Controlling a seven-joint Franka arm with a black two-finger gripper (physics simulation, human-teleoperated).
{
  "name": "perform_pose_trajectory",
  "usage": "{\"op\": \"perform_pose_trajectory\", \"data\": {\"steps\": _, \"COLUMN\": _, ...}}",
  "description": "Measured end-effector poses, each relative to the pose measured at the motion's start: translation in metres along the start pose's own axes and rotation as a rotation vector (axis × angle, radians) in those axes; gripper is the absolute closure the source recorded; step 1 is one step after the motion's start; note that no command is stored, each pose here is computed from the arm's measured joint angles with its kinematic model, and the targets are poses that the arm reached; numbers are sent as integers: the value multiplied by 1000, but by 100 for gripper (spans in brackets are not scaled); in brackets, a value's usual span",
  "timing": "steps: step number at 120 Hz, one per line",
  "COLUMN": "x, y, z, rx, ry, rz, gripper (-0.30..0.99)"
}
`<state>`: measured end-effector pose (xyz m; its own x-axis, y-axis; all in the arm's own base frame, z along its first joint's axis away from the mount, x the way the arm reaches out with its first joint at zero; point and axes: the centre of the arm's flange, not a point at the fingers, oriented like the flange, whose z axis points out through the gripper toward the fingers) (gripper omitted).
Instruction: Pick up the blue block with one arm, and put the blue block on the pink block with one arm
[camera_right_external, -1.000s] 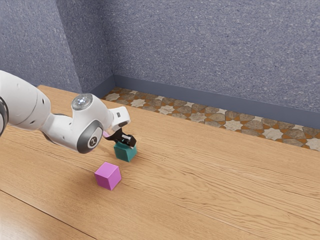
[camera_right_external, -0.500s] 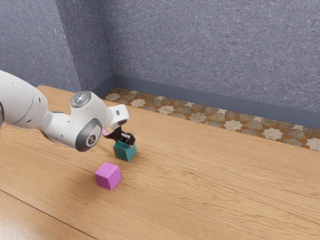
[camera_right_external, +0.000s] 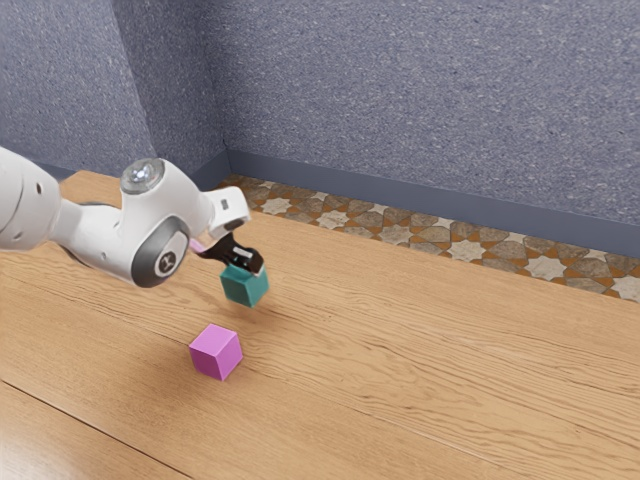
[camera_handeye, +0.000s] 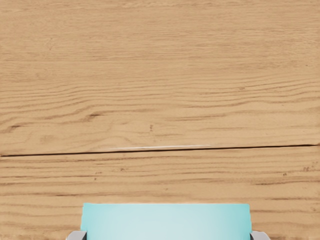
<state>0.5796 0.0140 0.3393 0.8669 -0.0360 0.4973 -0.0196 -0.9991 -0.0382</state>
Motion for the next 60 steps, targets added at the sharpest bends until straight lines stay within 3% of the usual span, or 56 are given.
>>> {"op": "perform_pose_trajectory", "data": {"steps": 60, "x": -44, "y": 11, "z": -57, "rx": 8, "ry": -29, "rz": 16, "gripper": 47}}
